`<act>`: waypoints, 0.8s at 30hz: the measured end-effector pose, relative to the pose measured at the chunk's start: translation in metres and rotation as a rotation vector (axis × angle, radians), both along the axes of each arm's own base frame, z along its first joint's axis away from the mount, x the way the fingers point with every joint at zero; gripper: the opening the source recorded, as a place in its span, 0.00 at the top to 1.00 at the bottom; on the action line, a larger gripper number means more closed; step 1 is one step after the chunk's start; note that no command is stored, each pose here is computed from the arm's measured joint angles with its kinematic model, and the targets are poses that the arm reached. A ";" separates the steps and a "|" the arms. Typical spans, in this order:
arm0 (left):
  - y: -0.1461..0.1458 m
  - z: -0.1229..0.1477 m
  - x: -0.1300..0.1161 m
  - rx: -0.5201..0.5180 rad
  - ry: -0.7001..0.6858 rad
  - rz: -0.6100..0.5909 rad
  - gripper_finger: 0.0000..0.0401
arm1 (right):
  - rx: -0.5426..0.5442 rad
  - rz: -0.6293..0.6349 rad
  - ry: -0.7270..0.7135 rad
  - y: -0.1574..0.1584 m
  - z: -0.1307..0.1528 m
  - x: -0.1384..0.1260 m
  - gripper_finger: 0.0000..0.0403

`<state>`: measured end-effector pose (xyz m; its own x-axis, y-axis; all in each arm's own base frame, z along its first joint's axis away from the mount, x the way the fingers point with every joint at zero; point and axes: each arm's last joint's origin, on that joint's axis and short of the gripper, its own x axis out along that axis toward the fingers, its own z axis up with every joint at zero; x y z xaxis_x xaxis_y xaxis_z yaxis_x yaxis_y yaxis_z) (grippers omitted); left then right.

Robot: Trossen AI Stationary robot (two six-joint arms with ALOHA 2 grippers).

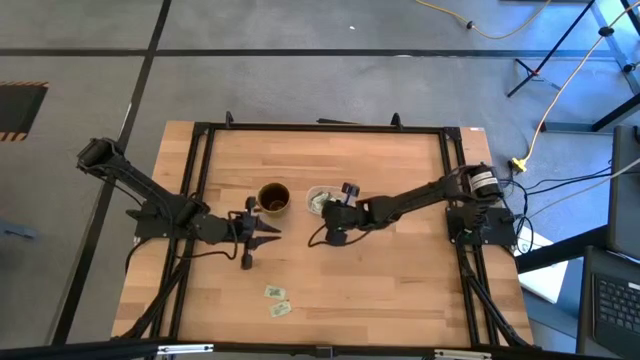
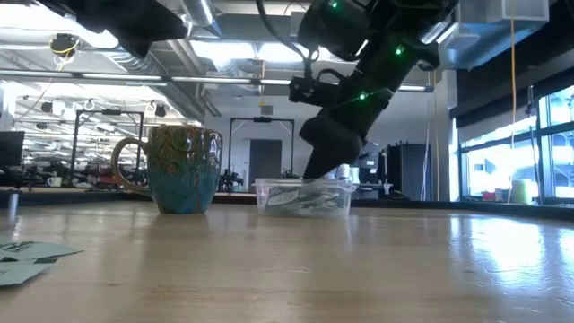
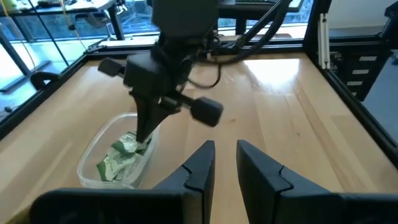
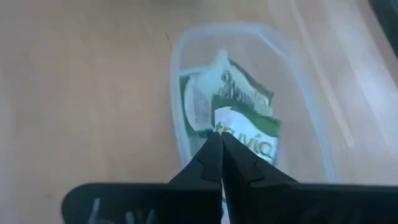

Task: Pick and place items into bin
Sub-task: Put the green truvia pack into the transparent bin

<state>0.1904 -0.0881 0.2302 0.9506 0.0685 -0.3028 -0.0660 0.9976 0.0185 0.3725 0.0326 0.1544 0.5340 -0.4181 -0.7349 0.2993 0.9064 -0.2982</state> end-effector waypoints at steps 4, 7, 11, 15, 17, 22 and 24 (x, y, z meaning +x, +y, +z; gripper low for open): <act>-0.001 -0.001 -0.001 0.004 0.008 -0.007 0.85 | -0.002 -0.004 0.011 -0.002 -0.007 0.002 1.00; -0.001 -0.001 -0.001 0.004 0.010 -0.008 0.85 | -0.001 -0.003 0.009 -0.002 -0.007 0.002 1.00; -0.001 -0.001 -0.001 0.005 0.010 -0.008 0.85 | 0.000 -0.003 0.006 -0.002 -0.005 0.002 0.97; -0.001 -0.001 -0.001 0.006 0.011 -0.008 0.85 | -0.004 -0.006 0.017 -0.002 -0.006 0.001 0.94; -0.001 -0.001 -0.001 0.007 0.015 -0.011 0.85 | -0.004 -0.007 0.016 -0.002 -0.006 0.001 0.91; -0.003 -0.002 -0.001 0.029 0.032 -0.101 0.85 | -0.006 -0.013 0.015 -0.004 -0.005 0.001 0.81; -0.004 -0.002 -0.001 0.028 0.038 -0.148 0.85 | -0.014 -0.018 0.016 -0.004 -0.004 0.001 0.75</act>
